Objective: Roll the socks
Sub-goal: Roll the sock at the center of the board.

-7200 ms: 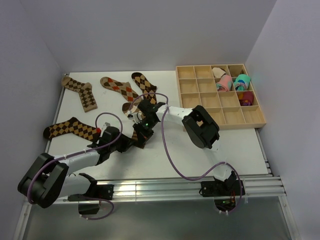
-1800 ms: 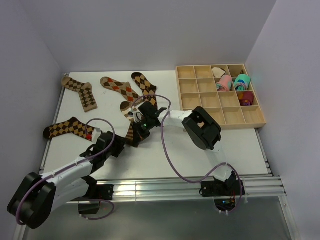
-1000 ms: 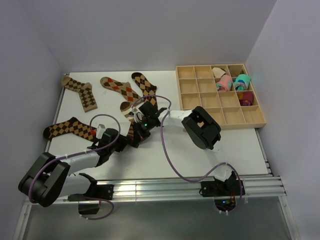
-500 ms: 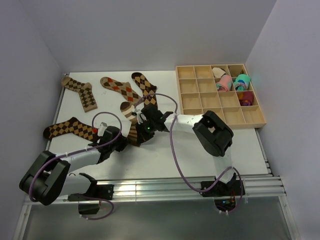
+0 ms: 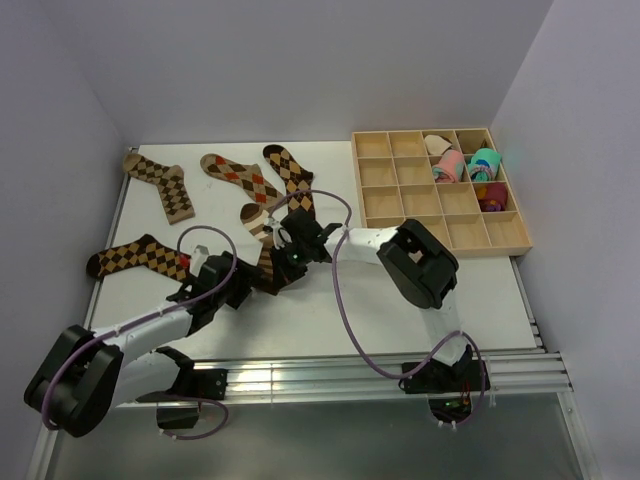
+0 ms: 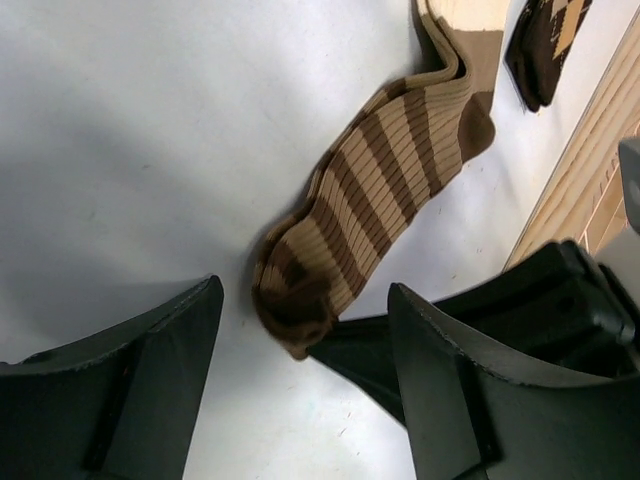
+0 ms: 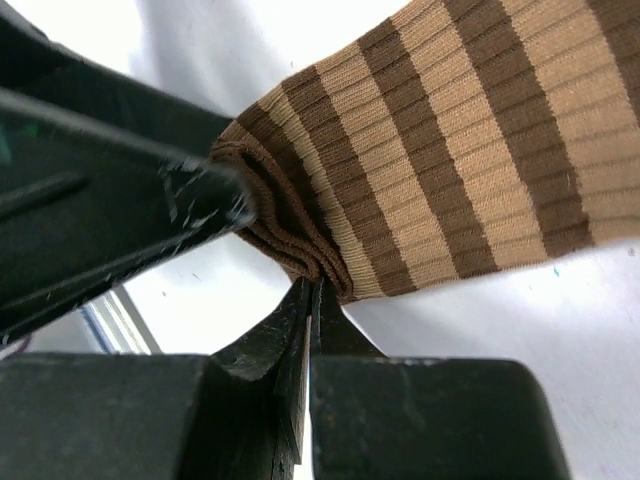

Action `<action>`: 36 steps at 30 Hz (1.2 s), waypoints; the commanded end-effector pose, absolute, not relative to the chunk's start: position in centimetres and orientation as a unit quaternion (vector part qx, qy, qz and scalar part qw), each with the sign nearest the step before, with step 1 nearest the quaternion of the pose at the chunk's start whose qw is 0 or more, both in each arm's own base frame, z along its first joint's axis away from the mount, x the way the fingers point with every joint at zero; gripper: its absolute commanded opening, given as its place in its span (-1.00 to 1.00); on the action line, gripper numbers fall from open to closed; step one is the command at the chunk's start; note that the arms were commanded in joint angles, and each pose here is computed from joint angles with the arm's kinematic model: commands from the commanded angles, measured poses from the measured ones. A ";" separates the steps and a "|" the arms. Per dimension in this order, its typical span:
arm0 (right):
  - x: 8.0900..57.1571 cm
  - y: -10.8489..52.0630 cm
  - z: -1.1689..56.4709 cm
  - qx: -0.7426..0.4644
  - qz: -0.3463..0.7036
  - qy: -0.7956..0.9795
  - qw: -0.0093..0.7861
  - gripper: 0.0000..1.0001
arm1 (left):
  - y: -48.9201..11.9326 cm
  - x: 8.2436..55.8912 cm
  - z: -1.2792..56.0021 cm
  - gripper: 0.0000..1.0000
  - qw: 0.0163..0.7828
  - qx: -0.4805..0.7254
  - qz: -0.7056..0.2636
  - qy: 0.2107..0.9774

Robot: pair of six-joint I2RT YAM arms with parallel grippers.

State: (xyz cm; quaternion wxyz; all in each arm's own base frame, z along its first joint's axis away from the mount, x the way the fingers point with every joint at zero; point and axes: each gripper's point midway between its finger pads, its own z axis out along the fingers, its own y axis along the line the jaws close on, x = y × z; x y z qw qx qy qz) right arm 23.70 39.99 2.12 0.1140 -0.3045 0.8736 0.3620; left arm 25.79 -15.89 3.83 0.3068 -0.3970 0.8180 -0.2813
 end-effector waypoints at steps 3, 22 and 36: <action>24.2 39.9 0.6 -0.277 0.362 0.886 0.086 -1.00 | -13.9 23.3 1.7 0.44 0.300 -0.397 -0.250 0.831; 25.1 39.6 0.5 -0.243 0.395 0.885 0.047 -1.00 | -13.8 22.5 2.9 -0.12 0.334 -0.377 -0.302 0.809; 25.2 39.7 0.6 -0.243 0.398 0.883 0.046 -1.00 | -13.8 22.3 3.3 -0.15 0.352 -0.358 -0.318 0.805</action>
